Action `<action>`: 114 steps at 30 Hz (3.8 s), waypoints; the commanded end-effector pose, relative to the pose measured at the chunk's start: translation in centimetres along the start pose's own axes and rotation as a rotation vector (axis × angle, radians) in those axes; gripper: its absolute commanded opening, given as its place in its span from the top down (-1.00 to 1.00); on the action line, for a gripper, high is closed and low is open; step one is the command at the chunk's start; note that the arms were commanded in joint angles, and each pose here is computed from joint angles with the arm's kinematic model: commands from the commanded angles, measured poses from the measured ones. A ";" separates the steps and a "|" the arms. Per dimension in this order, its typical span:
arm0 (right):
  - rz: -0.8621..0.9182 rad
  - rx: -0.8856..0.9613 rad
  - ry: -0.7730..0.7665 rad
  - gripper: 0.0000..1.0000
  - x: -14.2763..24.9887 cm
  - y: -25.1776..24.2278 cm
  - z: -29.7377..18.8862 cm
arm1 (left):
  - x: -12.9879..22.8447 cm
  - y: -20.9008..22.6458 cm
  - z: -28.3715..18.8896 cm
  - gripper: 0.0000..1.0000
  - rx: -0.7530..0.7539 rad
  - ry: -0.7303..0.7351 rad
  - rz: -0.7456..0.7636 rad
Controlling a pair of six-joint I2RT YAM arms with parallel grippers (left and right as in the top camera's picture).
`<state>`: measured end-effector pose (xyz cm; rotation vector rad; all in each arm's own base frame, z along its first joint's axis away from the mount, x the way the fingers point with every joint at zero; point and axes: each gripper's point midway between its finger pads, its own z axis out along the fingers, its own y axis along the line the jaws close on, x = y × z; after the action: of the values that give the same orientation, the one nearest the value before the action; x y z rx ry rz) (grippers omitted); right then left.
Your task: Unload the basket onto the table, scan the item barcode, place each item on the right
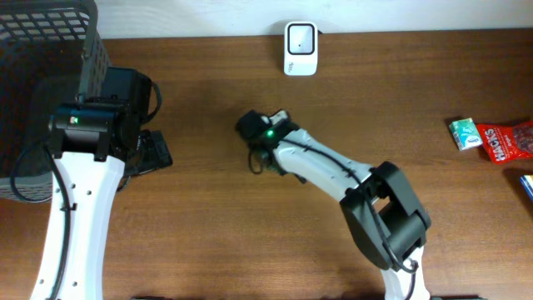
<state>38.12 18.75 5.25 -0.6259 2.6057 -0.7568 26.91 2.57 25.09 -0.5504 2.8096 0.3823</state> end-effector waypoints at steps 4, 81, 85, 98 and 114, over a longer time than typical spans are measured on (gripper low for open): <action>-0.110 0.060 -0.034 0.92 -0.7 -0.2 -0.4 | 0.0 0.4 -0.5 -0.98 -0.001 -0.021 -0.020; 0.724 -1.319 0.412 -0.97 3.1 -9.8 1.7 | 0.0 0.4 -0.5 -0.98 -0.001 -0.021 -0.020; 0.824 -1.392 0.404 -0.97 3.7 -11.3 2.3 | 0.0 0.4 -0.5 -0.99 -0.001 -0.021 -0.020; 0.981 -1.596 0.567 -0.97 7.6 -7.2 2.3 | 0.0 0.4 -0.5 -0.98 -0.001 -0.021 -0.020; 0.832 -0.905 0.620 -0.97 7.9 -8.3 4.9 | 0.0 0.4 -0.5 -0.98 -0.001 -0.021 -0.020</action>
<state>34.76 10.38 2.40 0.6209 3.2500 1.1412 26.92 2.58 25.10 -0.5510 2.8092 0.3822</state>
